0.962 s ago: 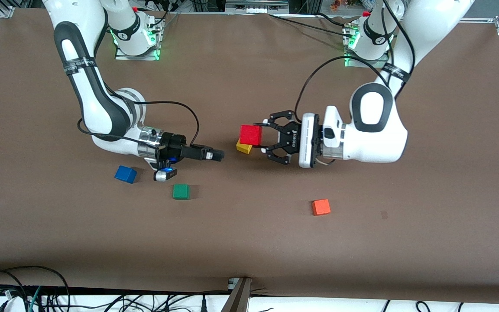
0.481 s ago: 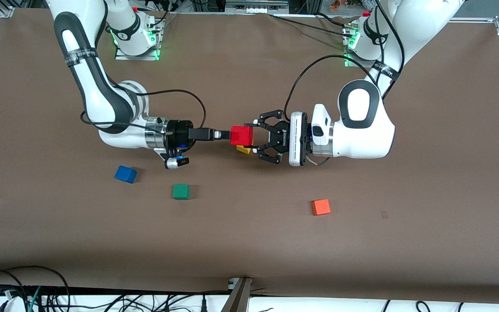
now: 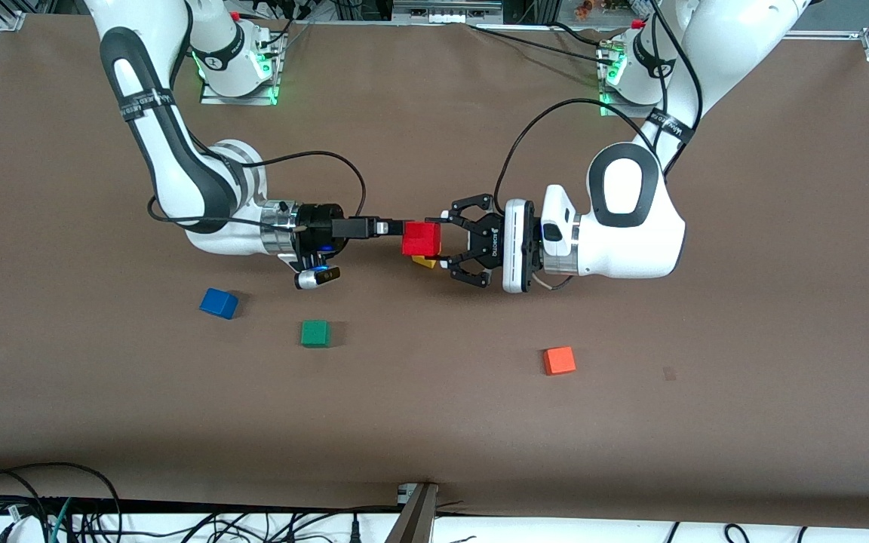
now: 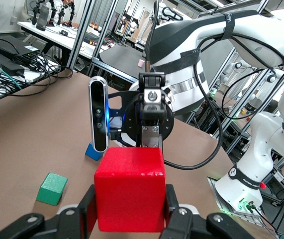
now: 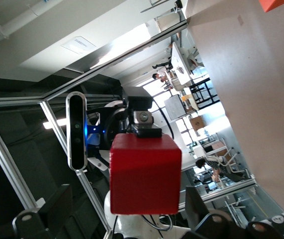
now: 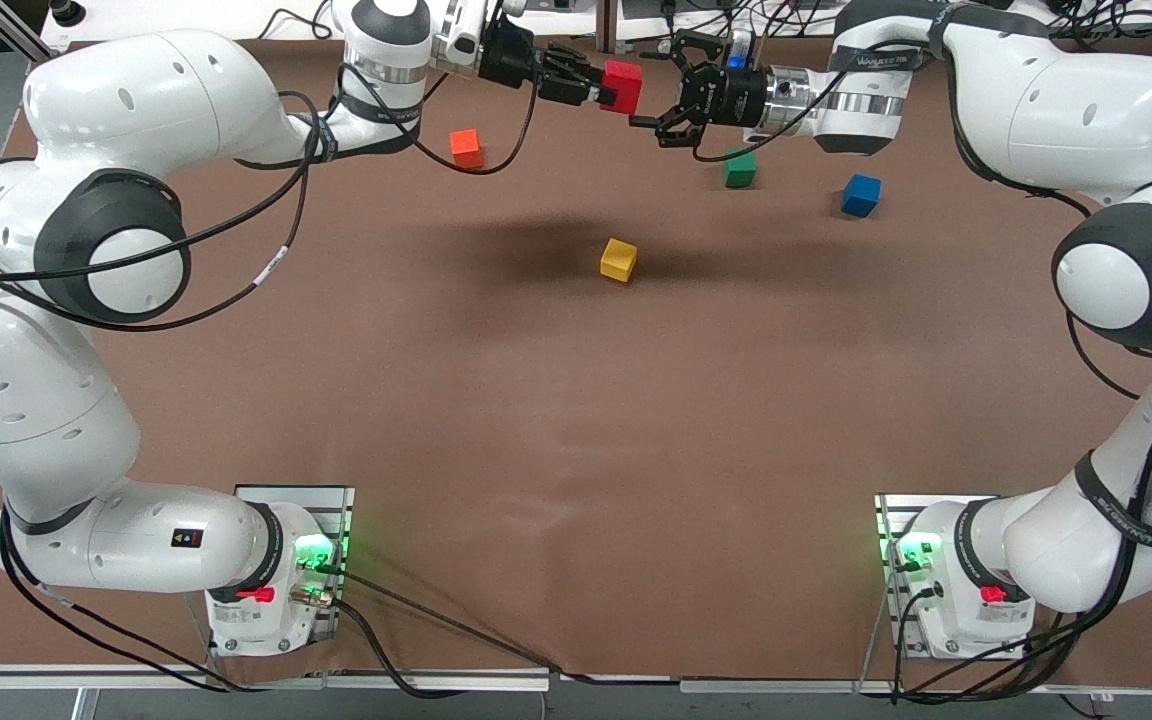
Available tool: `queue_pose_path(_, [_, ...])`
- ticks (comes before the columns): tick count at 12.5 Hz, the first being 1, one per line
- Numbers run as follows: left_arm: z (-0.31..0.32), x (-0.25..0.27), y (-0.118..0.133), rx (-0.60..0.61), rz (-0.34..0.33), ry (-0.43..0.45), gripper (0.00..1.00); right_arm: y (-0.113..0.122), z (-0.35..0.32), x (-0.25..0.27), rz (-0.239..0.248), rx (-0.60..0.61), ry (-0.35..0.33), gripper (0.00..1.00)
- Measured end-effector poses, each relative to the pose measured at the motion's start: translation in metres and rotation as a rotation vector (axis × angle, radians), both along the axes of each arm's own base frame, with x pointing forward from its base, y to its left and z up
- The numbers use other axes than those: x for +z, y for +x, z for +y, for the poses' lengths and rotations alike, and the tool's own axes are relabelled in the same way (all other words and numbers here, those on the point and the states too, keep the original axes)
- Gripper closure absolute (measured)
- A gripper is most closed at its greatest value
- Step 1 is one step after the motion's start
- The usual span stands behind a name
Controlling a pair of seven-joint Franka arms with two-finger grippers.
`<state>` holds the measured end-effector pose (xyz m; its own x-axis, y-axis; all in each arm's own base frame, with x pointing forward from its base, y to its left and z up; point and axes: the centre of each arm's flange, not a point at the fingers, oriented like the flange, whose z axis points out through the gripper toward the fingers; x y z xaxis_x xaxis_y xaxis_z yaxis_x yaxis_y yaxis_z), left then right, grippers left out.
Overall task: Pass red block to right arm, stack on blue
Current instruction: 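Grasp the red cube with the right gripper while the left gripper releases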
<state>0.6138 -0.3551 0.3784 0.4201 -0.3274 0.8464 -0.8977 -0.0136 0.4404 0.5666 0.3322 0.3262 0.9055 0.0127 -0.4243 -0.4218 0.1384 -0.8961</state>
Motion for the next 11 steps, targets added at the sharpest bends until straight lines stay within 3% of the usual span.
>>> queue_pose_path(3, [-0.004, 0.001, 0.000, -0.001, -0.002, -0.002, 0.44, -0.006, 0.013, -0.003, 0.014, 0.002, 0.015, 0.00])
queue_pose_path(4, [-0.004, 0.001, 0.000, -0.001, -0.003, -0.003, 0.44, -0.009, 0.017, -0.006, 0.021, 0.008, 0.013, 0.09])
queue_pose_path(5, [-0.005, 0.002, 0.000, 0.000, -0.003, -0.004, 0.44, -0.010, 0.019, -0.010, 0.027, 0.009, 0.012, 0.10])
queue_pose_path(8, [-0.005, -0.002, 0.001, 0.004, 0.005, -0.006, 0.44, -0.006, 0.014, -0.013, 0.031, -0.006, 0.016, 0.44])
queue_pose_path(11, [-0.006, -0.002, 0.002, 0.009, 0.013, -0.006, 0.44, -0.005, 0.013, -0.013, 0.034, -0.009, 0.018, 0.44])
